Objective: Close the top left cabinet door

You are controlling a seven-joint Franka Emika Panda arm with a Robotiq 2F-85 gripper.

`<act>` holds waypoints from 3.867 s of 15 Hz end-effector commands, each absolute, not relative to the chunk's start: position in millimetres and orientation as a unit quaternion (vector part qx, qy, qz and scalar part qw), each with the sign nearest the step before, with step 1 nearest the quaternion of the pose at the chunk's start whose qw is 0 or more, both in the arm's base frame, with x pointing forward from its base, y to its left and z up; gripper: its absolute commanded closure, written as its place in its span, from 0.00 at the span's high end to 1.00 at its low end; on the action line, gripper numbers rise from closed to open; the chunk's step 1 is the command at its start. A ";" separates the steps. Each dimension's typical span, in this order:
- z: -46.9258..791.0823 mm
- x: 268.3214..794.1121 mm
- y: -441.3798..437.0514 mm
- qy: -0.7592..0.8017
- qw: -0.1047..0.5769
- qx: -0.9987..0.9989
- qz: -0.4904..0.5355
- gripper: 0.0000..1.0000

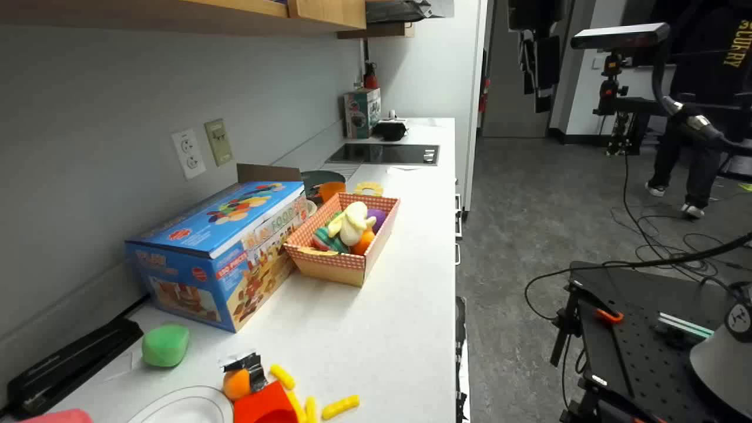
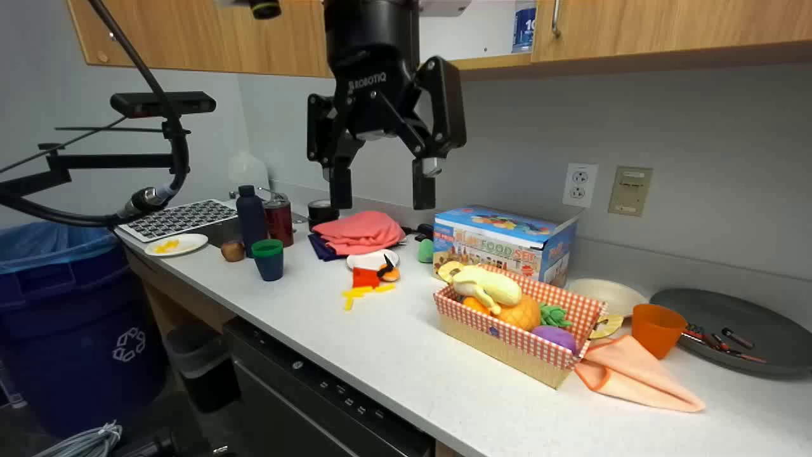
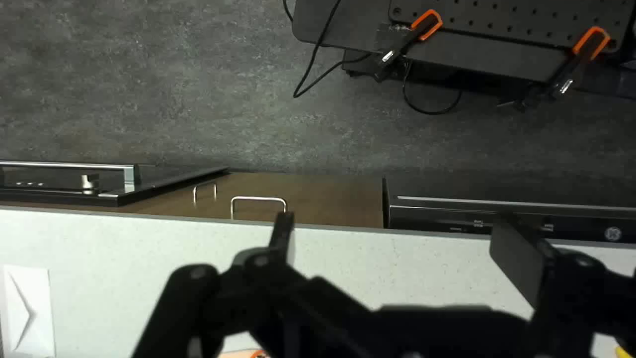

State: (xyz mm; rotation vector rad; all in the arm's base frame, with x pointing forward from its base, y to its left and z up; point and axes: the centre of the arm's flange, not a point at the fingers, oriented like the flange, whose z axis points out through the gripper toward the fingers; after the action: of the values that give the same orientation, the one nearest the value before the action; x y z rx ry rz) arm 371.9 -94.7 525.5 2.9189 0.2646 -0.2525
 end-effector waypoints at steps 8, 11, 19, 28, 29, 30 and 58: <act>524.9 371.8 -94.7 0.090 0.100 0.987 -0.086 1.00; 524.9 371.8 -94.7 0.090 0.100 0.987 -0.086 1.00; 524.2 375.0 -92.9 0.101 0.086 0.990 -0.056 1.00; 524.7 393.9 -88.0 0.121 0.100 0.987 0.014 1.00; 524.3 394.5 -88.4 0.123 0.104 0.987 0.016 1.00; 524.3 394.7 -88.6 0.124 0.106 0.986 0.017 1.00; 569.7 336.7 -35.4 0.171 0.086 0.980 0.061 1.00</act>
State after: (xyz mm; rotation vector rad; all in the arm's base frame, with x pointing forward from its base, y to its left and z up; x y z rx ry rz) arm 368.9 -50.1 554.2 2.9251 0.4448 0.1128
